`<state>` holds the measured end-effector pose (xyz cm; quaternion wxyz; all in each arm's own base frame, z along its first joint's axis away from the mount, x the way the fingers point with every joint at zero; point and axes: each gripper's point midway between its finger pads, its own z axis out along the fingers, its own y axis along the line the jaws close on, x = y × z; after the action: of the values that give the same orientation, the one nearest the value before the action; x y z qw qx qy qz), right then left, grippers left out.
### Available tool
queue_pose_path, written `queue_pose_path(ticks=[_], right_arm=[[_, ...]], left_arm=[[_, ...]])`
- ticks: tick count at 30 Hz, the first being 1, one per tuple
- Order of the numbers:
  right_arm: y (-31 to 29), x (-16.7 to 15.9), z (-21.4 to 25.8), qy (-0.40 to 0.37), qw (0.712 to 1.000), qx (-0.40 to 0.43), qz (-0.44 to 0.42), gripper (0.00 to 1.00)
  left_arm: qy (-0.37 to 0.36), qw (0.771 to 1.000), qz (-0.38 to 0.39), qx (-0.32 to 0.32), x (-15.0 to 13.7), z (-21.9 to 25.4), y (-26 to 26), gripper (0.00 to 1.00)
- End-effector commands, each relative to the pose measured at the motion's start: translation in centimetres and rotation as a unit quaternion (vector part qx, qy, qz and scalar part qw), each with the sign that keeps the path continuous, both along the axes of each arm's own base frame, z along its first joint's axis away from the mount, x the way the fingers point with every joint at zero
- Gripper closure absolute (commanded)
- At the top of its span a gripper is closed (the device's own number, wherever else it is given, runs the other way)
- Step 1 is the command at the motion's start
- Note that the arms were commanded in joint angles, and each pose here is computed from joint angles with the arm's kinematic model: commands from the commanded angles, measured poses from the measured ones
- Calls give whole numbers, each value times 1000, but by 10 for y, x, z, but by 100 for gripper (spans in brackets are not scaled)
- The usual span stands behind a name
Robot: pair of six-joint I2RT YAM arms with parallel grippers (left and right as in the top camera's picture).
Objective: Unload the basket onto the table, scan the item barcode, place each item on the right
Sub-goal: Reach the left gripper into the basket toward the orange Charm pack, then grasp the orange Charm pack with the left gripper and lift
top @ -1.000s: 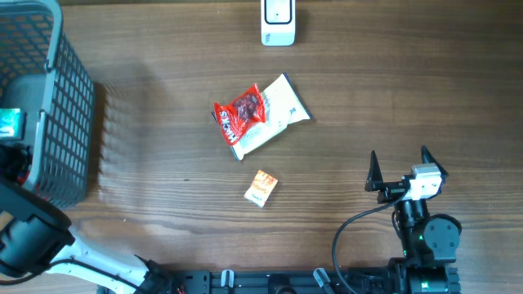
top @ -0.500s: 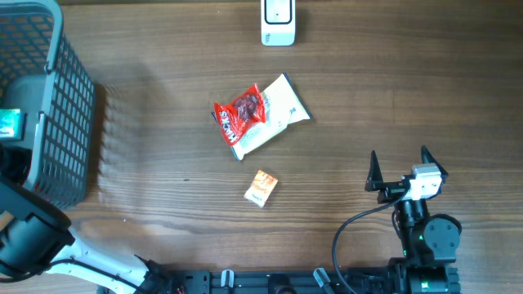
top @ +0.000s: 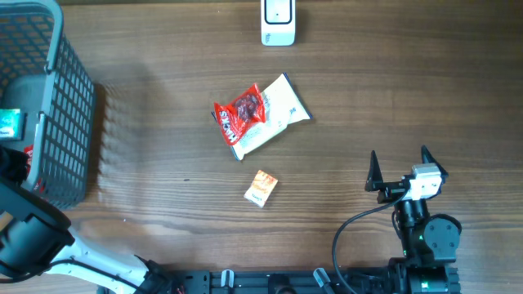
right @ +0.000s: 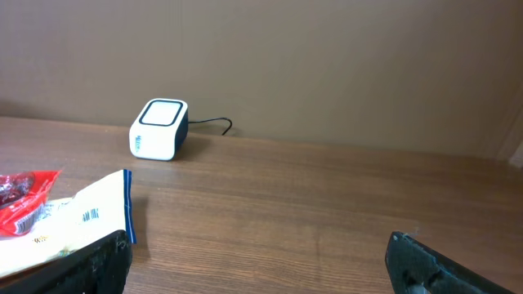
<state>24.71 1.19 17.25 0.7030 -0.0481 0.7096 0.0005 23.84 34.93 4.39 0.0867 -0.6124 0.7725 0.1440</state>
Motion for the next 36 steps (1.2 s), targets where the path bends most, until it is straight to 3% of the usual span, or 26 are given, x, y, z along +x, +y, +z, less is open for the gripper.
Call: queue_pose_path(ticks=[1,7,12,21,29,33,36], right_arm=[[-4,0,1,-1,1000,8,-12,0],[-4,0,1,-1,1000,8,-12,0],[-4,0,1,-1,1000,8,-12,0],[-4,0,1,-1,1000,8,-12,0],[-4,0,1,-1,1000,8,-12,0],[-4,0,1,-1,1000,8,-12,0],[-5,0,1,-1,1000,8,-12,0]], left_arm=[[-32,998,-26,-53,10,-14,-16,96],[-36,994,-72,-76,18,-15,-28,96],[-51,994,-83,-57,29,5,-30,96],[-167,974,-129,88,68,146,-36,96],[-268,937,-144,170,68,251,-80,96],[-335,925,-147,105,73,264,-124,96],[-400,885,-237,-22,99,267,-192,96]])
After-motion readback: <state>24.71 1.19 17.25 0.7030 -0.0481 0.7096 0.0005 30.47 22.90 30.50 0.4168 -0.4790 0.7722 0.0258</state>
